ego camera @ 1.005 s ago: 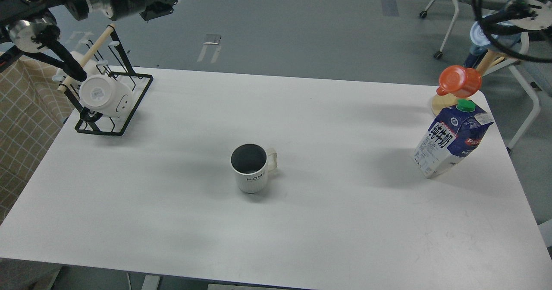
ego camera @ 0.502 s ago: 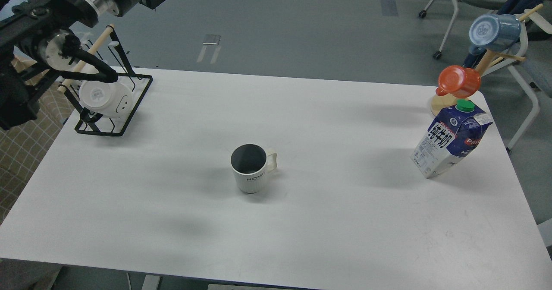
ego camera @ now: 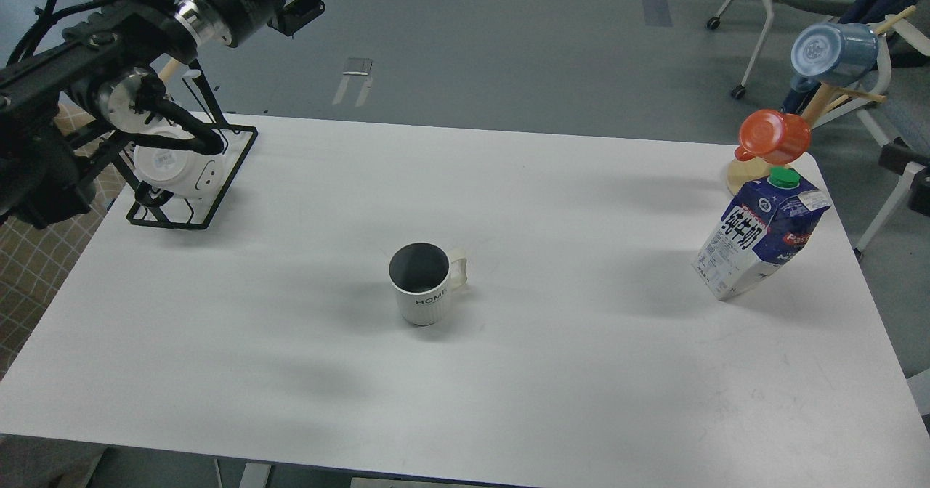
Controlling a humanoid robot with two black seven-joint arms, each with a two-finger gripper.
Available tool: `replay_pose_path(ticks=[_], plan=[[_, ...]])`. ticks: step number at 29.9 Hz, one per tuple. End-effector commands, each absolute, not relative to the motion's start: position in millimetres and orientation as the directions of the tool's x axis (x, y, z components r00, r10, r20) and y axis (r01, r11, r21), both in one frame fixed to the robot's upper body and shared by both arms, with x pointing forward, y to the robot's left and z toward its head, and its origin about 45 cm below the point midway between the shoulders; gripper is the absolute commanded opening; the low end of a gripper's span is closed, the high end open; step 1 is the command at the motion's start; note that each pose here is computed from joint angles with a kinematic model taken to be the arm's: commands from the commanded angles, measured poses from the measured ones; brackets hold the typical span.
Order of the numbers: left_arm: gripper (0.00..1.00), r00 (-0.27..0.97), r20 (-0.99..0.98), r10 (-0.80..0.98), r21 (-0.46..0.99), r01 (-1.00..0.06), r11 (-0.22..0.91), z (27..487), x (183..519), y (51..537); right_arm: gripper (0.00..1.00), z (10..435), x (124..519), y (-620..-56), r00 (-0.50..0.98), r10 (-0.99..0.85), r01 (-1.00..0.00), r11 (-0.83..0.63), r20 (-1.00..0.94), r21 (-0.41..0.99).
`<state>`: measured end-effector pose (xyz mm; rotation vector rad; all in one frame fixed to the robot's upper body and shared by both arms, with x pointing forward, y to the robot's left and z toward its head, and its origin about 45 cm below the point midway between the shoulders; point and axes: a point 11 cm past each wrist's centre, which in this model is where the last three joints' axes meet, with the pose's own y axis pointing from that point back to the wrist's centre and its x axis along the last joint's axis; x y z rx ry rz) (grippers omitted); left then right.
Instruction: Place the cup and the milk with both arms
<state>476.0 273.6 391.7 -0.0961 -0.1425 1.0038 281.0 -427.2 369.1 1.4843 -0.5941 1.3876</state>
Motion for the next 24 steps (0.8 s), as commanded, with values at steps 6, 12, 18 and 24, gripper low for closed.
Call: replay_pose_path(ticks=[6,12,18,24], plan=[[0.98,0.551,0.045,0.833,-0.145,-0.821,0.552,380.9,474.7,262.3,1.00,334.0,263.4,-444.6,0.257,0.314,-0.847,-0.382,0.914,0.370],[0.98,0.603,0.034,0.797,-0.135,-0.787,0.602,377.4,470.2,258.0,1.00,326.1,277.5,-447.2,0.257,0.335,-0.843,-0.381,0.906,0.380],[0.98,0.605,0.018,0.796,-0.130,-0.788,0.601,370.1,469.0,257.2,1.00,313.9,294.3,-446.2,0.253,0.363,-0.834,-0.388,0.897,0.392],[0.98,0.604,0.010,0.797,-0.138,-0.788,0.600,371.1,468.8,258.2,1.00,303.1,296.8,-444.4,0.247,0.354,-0.834,-0.397,0.902,0.384]])
